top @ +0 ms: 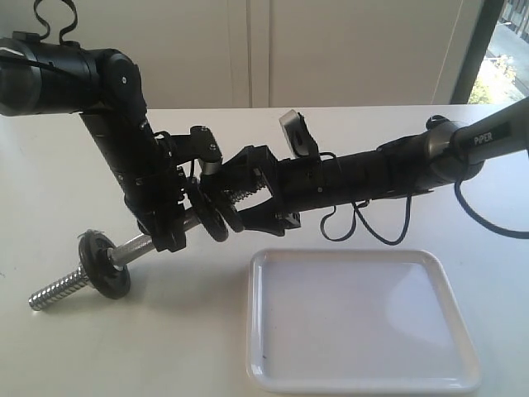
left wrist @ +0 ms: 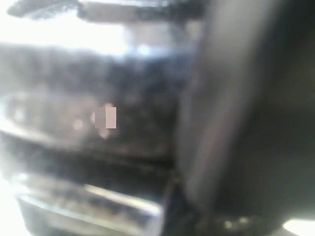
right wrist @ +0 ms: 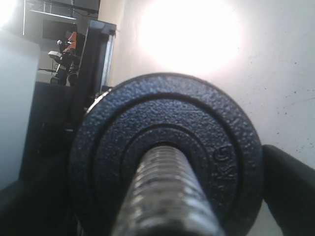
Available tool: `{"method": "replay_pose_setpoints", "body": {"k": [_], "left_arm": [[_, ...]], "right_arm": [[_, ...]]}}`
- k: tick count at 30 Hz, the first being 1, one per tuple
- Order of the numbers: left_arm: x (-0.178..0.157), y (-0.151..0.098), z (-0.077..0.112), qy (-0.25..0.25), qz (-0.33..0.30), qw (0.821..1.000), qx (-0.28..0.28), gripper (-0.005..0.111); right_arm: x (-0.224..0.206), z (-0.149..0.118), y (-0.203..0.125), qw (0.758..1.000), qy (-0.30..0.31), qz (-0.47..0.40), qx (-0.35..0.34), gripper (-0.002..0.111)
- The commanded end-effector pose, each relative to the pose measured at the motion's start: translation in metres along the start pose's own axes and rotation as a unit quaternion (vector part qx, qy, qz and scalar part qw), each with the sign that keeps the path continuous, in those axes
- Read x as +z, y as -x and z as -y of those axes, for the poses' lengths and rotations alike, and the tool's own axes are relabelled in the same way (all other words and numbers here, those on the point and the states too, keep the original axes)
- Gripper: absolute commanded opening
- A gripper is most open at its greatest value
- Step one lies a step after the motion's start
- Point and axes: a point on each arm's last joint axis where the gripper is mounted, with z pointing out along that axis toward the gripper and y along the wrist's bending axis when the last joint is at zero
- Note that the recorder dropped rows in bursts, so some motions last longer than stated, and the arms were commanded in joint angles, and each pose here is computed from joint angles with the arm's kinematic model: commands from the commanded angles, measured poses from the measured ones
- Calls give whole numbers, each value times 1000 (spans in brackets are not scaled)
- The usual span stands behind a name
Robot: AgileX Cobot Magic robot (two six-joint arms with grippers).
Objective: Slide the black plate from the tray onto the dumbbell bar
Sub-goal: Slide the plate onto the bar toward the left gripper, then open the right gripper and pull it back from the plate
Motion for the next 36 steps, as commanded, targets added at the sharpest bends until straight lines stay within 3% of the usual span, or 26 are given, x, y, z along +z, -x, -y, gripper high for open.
{"method": "replay_pose_setpoints", "body": {"k": [1, 3, 10, 15, 29, 36], "left_arm": [[-30, 12, 3, 22, 61, 998, -12, 0], [-30, 12, 3, 22, 61, 998, -12, 0], [-30, 12, 3, 22, 61, 998, -12, 0], [-30, 12, 3, 22, 61, 998, -12, 0], [-30, 12, 3, 22, 61, 998, -12, 0], [-30, 12, 3, 22, 61, 998, -12, 0]], "right_arm": [[5, -13, -5, 999, 34, -26, -27, 72], [5, -12, -6, 999, 30, -33, -31, 82], [5, -11, -7, 998, 25, -42, -39, 85], [5, -11, -8, 997, 23, -48, -50, 95], [2, -10, -6, 998, 24, -39, -47, 95], [-35, 7, 8, 999, 0, -7, -41, 95]]}}
